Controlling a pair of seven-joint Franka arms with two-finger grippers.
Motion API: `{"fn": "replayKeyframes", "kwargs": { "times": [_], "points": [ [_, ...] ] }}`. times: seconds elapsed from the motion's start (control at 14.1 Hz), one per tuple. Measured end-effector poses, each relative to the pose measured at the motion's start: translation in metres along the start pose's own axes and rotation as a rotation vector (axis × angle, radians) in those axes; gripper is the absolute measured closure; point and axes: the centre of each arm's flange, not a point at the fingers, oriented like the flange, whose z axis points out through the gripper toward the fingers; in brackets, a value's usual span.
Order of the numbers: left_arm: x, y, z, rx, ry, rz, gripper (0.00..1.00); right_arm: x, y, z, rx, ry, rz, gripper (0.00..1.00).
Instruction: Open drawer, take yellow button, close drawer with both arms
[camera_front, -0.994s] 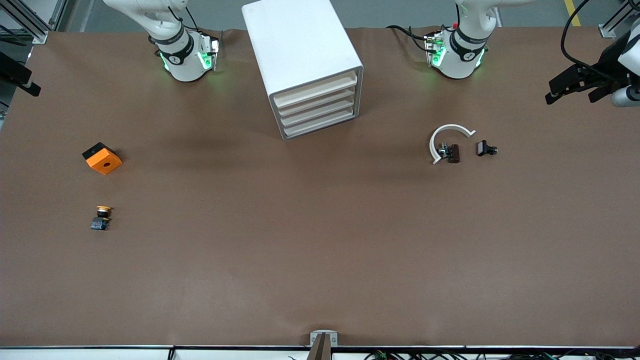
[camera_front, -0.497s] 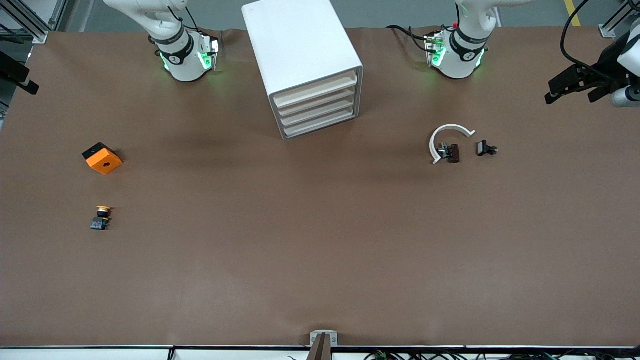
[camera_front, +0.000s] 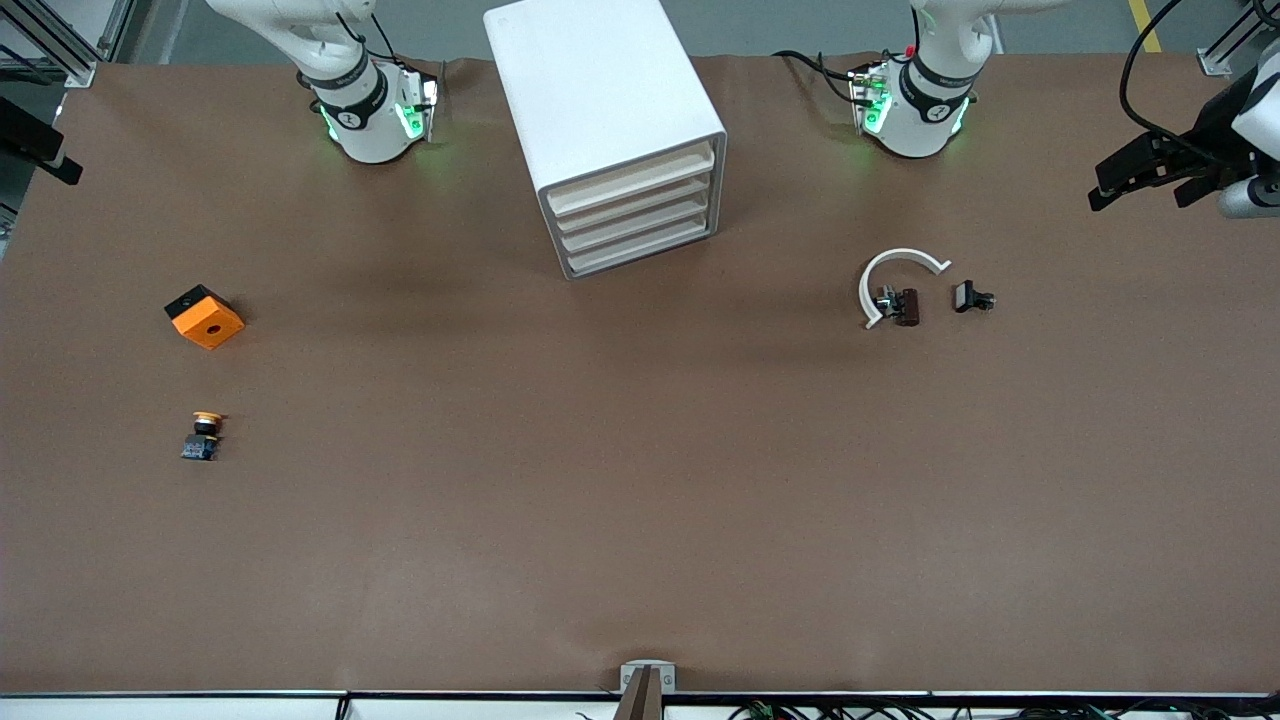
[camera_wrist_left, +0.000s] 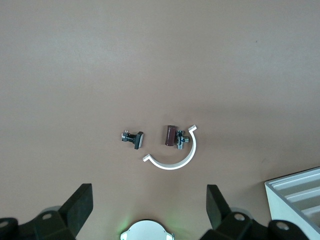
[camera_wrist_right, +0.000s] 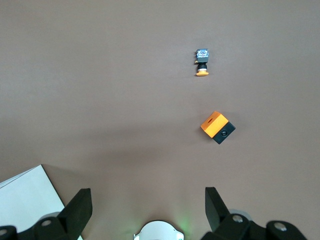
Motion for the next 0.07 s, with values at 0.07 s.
{"fn": "replayKeyframes", "kwargs": {
  "times": [0.07],
  "points": [
    [0.0001,0.0000,0.0001,0.000,0.000,0.000,0.00,0.0000,-0.0001,-0.0001,0.000,0.000,-0.001,0.00]
  ]
}}
